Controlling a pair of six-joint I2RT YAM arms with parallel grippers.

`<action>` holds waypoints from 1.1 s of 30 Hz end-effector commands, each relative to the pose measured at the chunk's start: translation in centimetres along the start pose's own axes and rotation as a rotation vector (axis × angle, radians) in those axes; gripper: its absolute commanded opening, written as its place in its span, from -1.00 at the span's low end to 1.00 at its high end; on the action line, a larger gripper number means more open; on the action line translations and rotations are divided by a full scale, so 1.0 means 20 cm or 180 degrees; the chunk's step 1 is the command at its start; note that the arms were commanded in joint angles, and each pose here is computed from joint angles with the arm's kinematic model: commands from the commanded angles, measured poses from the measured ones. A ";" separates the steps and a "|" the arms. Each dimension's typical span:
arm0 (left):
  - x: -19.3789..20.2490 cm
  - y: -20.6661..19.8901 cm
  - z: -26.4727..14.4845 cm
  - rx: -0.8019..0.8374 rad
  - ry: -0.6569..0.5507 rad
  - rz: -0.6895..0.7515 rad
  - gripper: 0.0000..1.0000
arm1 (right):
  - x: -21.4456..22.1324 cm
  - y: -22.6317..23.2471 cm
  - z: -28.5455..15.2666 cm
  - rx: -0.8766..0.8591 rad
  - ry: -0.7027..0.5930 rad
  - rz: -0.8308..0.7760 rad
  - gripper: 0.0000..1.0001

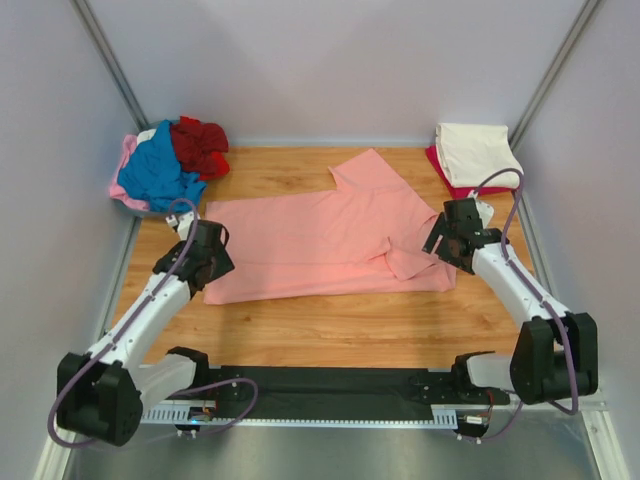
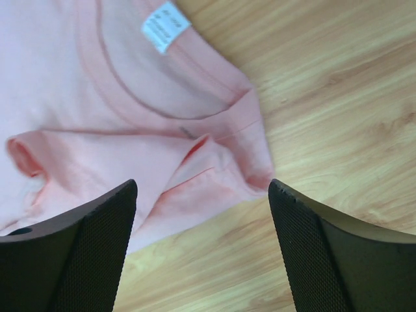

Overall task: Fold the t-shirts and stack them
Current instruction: Fold the tshirt

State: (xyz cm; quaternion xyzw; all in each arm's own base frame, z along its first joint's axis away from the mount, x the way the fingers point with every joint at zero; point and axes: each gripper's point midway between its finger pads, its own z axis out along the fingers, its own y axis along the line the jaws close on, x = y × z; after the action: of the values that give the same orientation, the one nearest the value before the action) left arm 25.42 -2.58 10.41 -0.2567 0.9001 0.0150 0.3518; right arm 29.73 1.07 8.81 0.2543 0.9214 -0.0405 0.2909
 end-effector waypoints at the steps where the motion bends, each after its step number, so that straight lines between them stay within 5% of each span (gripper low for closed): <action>1: -0.04 -0.19 0.09 0.0365 -0.0057 0.0194 0.15 | -0.04 0.13 -0.13 -0.0334 -0.0143 0.0010 0.65; 7: 0.00 -0.24 0.29 0.0195 0.0123 0.0464 0.05 | 0.11 0.33 -0.18 -0.1030 0.0158 0.0085 0.19; 13: 0.05 -0.20 0.36 0.0046 0.0199 0.0524 0.01 | 0.22 0.50 -0.15 -0.1121 0.0307 -0.0195 -0.27; 25: 0.12 -0.12 0.41 -0.0149 0.0399 0.0389 -0.02 | 0.21 0.69 0.13 -0.0827 0.0502 -0.0655 -0.23; 33: 0.12 -0.10 0.41 -0.0174 0.0400 0.0358 -0.03 | -0.01 1.05 0.28 -0.0835 0.0357 -0.0993 -0.25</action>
State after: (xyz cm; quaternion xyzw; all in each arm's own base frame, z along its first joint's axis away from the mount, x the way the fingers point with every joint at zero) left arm 28.93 -3.84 2.05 -0.2027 0.9410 0.0491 0.2665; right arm 39.63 16.66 4.85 0.1057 0.9643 0.0612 0.2348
